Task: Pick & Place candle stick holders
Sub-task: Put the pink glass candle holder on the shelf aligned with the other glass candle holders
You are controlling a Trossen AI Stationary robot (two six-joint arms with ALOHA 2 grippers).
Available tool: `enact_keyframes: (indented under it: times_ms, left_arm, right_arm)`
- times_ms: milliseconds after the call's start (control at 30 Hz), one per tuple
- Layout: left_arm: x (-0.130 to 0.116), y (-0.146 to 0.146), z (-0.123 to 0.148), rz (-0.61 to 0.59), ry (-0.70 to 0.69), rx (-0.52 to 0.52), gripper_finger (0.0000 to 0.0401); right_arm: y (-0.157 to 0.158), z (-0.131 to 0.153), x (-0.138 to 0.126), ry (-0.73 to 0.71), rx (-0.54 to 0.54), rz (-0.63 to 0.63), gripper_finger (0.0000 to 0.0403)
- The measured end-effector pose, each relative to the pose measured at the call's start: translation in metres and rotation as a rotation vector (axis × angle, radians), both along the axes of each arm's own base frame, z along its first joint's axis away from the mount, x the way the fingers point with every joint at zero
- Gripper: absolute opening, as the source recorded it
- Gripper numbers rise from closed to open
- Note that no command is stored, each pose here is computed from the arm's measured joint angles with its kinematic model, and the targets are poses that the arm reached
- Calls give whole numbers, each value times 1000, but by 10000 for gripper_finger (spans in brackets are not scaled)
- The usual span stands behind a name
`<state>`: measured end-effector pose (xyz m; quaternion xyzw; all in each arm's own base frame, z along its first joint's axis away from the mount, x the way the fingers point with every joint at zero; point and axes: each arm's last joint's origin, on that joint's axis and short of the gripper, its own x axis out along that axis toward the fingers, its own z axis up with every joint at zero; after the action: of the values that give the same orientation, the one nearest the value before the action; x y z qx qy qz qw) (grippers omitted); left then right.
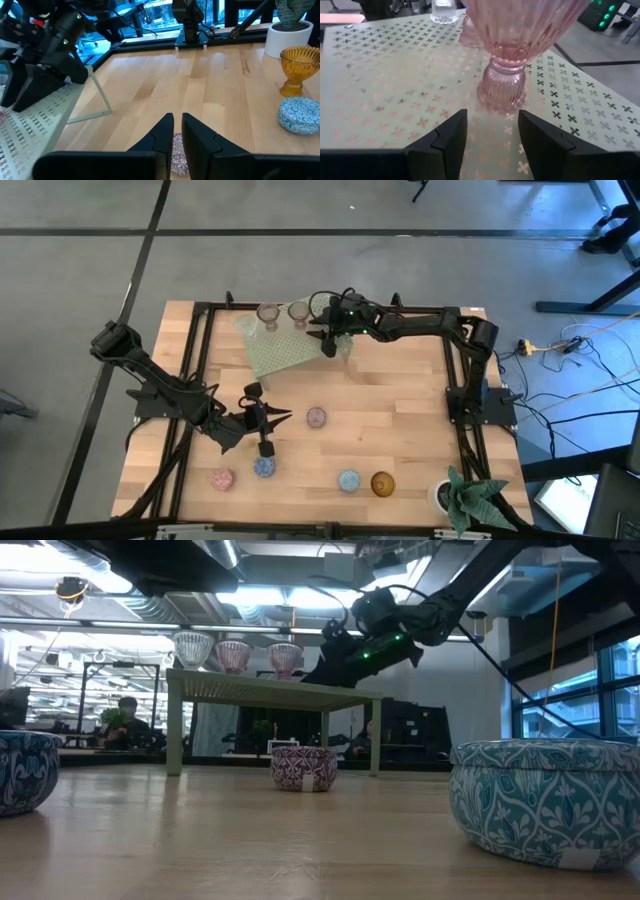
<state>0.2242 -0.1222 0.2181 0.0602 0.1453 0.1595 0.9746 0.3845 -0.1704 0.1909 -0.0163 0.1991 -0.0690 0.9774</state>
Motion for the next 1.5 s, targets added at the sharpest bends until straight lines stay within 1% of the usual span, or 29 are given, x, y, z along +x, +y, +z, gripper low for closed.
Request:
enact_keyframes:
  times_ms: [100, 200, 300, 367, 467, 633, 667, 700, 800, 967, 1100, 1200, 1300, 1367, 1433, 1500]
  left_arm:
    - [0, 0, 0, 0, 0, 0, 31]
    - [0, 0, 0, 0, 0, 0, 31]
    - [0, 0, 0, 0, 0, 0, 31]
    - [0, 0, 0, 0, 0, 0, 31]
    - [0, 0, 0, -1, 0, 0, 31]
    - [0, 0, 0, -2, 0, -1, 31]
    - [0, 0, 0, -2, 1, -1, 31]
    - [0, 0, 0, -2, 1, 0, 31]
    - [0, 0, 0, -2, 1, -1, 31]
    - [0, 0, 0, -1, 0, -1, 31]
    - [0, 0, 0, -1, 0, -1, 31]
    - [0, 0, 0, -1, 0, 0, 31]
    - [0, 0, 0, -1, 0, 0, 31]
    - [0, 0, 0, -1, 0, 0, 31]
    - [0, 0, 0, -1, 0, 0, 31]
    - [0, 0, 0, 0, 0, 0, 31]
  right_arm:
    - [2, 11, -4, 3, -27, 12, 181]
    - [5, 21, -9, 14, -30, 17, 181]
    - [7, 23, -13, 54, -17, 18, 178]
    - [7, 24, -14, 59, -16, 17, 166]
    - [8, 23, -13, 62, -14, 21, 126]
    - [12, 23, -12, 60, -14, 37, 29]
    - [12, 24, -12, 56, -16, 38, 15]
    - [12, 24, -11, 51, -20, 35, 9]
    - [10, 23, -11, 58, -36, -9, 12]
    - [12, 24, -10, 46, -40, -5, 4]
    - [15, 25, -9, 45, -42, 0, 6]
    - [21, 31, -14, 97, -29, -19, 4]
    - [31, 46, -26, 150, -14, -6, 3]
    - [40, 61, -37, 176, -9, 11, 5]
    - [53, 81, -49, 177, -44, 37, 6]
    - [68, 105, -66, 177, -106, 32, 6]
